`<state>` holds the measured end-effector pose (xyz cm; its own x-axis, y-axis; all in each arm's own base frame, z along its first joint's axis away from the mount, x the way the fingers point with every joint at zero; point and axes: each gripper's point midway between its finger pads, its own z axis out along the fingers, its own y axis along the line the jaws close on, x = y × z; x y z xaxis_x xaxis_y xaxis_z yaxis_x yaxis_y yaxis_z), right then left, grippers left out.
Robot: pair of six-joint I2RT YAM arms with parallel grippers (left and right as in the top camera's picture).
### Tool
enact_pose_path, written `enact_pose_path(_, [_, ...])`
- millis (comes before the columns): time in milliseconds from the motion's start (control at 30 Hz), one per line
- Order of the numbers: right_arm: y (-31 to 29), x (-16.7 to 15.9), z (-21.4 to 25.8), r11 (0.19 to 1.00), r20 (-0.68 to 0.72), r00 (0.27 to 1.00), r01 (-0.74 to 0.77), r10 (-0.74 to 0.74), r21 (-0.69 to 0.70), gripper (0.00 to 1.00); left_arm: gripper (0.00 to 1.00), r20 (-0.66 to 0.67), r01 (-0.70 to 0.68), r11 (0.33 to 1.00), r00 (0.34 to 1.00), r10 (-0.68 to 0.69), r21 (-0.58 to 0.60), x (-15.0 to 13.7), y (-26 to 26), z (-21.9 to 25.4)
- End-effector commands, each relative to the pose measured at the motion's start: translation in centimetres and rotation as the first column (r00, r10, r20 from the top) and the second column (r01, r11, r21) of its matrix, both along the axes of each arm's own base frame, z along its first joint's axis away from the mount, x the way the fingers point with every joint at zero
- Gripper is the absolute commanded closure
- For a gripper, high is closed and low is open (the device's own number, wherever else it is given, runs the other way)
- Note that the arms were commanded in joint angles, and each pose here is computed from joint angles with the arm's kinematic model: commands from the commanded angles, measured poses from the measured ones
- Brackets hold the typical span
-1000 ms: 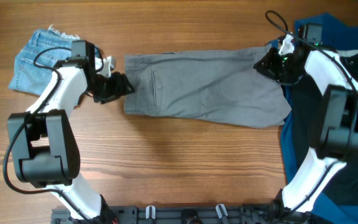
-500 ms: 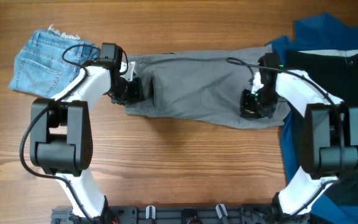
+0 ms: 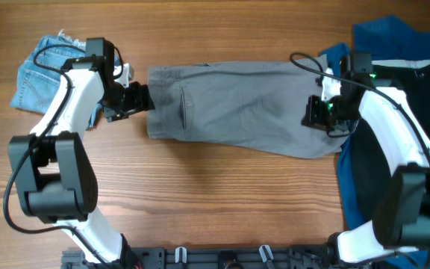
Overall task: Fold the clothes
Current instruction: 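Fold the left end of the shorts rightward with the left gripper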
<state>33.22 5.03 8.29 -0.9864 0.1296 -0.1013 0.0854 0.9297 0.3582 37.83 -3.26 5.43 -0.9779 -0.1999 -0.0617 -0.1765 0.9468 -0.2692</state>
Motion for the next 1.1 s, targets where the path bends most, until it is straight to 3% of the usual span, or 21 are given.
enact_pose_path(0, [1.6,1.4,0.6,0.996,0.049,0.999,0.002,-0.007,0.088,0.87,0.10,0.037,0.010,0.999,0.999,-0.009,-0.040,0.9,-0.8,-0.4])
enact_pose_path(67, [1.6,1.9,-0.7,0.996,0.047,0.999,0.008,-0.012,0.090,0.87,0.03,0.037,0.021,0.993,0.999,-0.017,-0.119,1.3,-2.1,-2.1])
enact_pose_path(267, [1.7,1.5,-4.3,0.996,-0.051,0.999,0.016,-0.011,0.091,0.87,0.02,-0.018,0.022,0.968,0.999,-0.027,-0.252,1.4,-4.1,-5.3])
enact_pose_path(500, [3.9,-0.1,-8.5,0.996,-0.182,0.983,-0.025,0.041,0.090,0.88,0.04,-0.064,0.054,0.956,0.995,-0.076,-0.287,0.6,-7.4,-7.1])
enact_pose_path(633, [5.3,-0.7,-9.7,0.995,-0.214,0.975,-0.042,0.060,0.087,0.89,0.11,-0.045,0.121,0.951,0.989,-0.140,-0.286,0.3,-10.1,-7.2])
enact_pose_path(700, [5.5,-0.6,-9.7,0.995,-0.210,0.976,-0.039,0.057,0.088,0.89,0.21,-0.050,0.114,0.951,0.990,-0.134,-0.288,0.3,-10.6,-7.2])
enact_pose_path(767, [5.6,-0.6,-9.8,0.995,-0.204,0.977,-0.042,0.059,0.088,0.89,0.40,-0.051,0.121,0.950,0.989,-0.141,-0.288,0.2,-10.8,-7.2])
enact_pose_path(800, [5.6,-0.6,-9.8,0.996,-0.208,0.977,-0.034,0.051,0.086,0.90,0.65,-0.052,0.120,0.950,0.989,-0.140,-0.288,0.1,-10.8,-7.2])
enact_pose_path(833, [5.4,-0.6,-9.9,0.997,-0.212,0.976,-0.026,0.041,0.074,0.91,0.83,-0.060,0.112,0.953,0.989,-0.134,-0.280,0.1,-10.5,-7.3])
enact_pose_path(867, [5.4,-0.8,-9.9,0.997,-0.224,0.974,-0.025,0.041,0.074,0.92,0.96,-0.076,0.102,0.960,0.989,-0.126,-0.261,-0.1,-10.0,-7.4])
enact_pose_path(967, [4.9,-1.3,-8.6,0.998,-0.233,0.971,-0.033,0.043,0.048,0.93,0.96,-0.155,0.056,0.986,0.985,-0.081,-0.160,-0.8,-7.0,-6.8])
enact_pose_path(1067, [4.3,-0.9,-5.2,0.997,-0.154,0.985,-0.080,0.082,0.016,0.91,0.96,-0.197,0.007,1.000,0.980,-0.006,0.008,-0.3,-2.0,-2.9])
